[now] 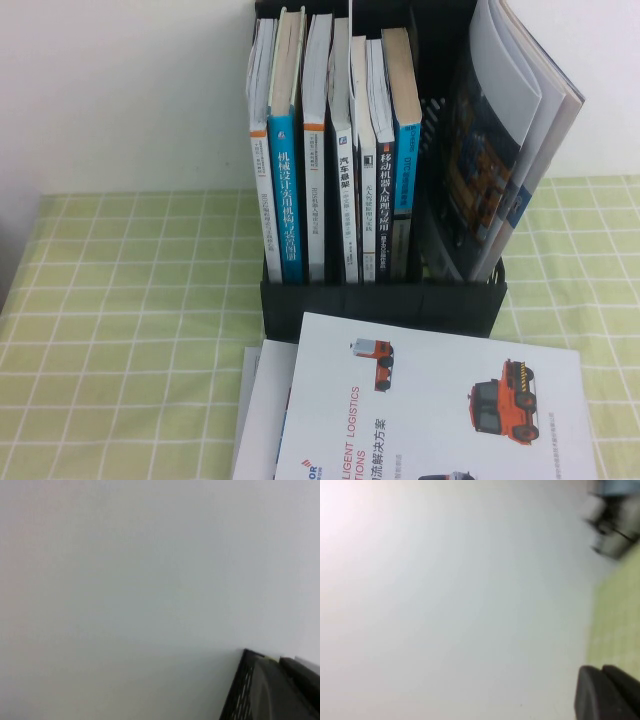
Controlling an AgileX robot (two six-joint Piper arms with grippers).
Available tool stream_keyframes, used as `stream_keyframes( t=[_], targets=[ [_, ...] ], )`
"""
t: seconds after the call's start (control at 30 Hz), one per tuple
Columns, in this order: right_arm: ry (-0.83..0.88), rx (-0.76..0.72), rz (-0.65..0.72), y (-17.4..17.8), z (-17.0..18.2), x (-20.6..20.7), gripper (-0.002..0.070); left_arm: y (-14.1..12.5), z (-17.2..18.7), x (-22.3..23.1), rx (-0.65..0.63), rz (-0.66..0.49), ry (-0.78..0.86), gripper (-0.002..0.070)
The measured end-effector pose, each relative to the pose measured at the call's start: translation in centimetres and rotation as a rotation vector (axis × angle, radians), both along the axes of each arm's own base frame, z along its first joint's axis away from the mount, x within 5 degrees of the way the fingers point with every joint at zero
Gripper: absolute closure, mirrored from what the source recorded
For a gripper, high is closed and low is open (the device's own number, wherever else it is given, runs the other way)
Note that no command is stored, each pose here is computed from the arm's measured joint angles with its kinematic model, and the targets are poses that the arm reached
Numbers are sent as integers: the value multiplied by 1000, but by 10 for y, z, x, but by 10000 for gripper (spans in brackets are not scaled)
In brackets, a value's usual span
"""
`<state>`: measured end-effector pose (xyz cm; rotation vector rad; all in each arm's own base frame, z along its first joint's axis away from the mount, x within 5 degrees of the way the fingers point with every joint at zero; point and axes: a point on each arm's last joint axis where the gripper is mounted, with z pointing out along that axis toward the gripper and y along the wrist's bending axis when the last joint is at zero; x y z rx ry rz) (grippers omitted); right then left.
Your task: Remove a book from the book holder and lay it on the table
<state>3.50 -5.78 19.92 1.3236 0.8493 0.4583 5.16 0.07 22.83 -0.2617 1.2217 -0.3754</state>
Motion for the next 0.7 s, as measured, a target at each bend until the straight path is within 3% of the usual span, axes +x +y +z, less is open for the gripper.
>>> stream_keyframes(
  t=[0.13, 0.23, 0.3, 0.5, 0.6, 0.7],
  targets=[
    [113, -769, 203, 29, 44, 8, 678, 2, 12, -5, -75, -13, -145, 678],
    [206, -1245, 351, 55, 84, 1, 678, 3, 21, -11, -116, -23, -263, 678],
    [240, -1327, 366, 59, 110, -11, 678, 3, 26, -12, -138, -34, -281, 678],
    [185, -1289, 289, 56, 180, -43, 678, 1, 67, -23, -147, -67, -266, 678],
    [246, -1300, 313, 54, 204, -38, 678, 0, 96, -32, -149, -82, -225, 678],
    [308, -1303, 384, 53, 217, -23, 678, -2, 120, -31, -145, -88, -79, 678]
  ],
)
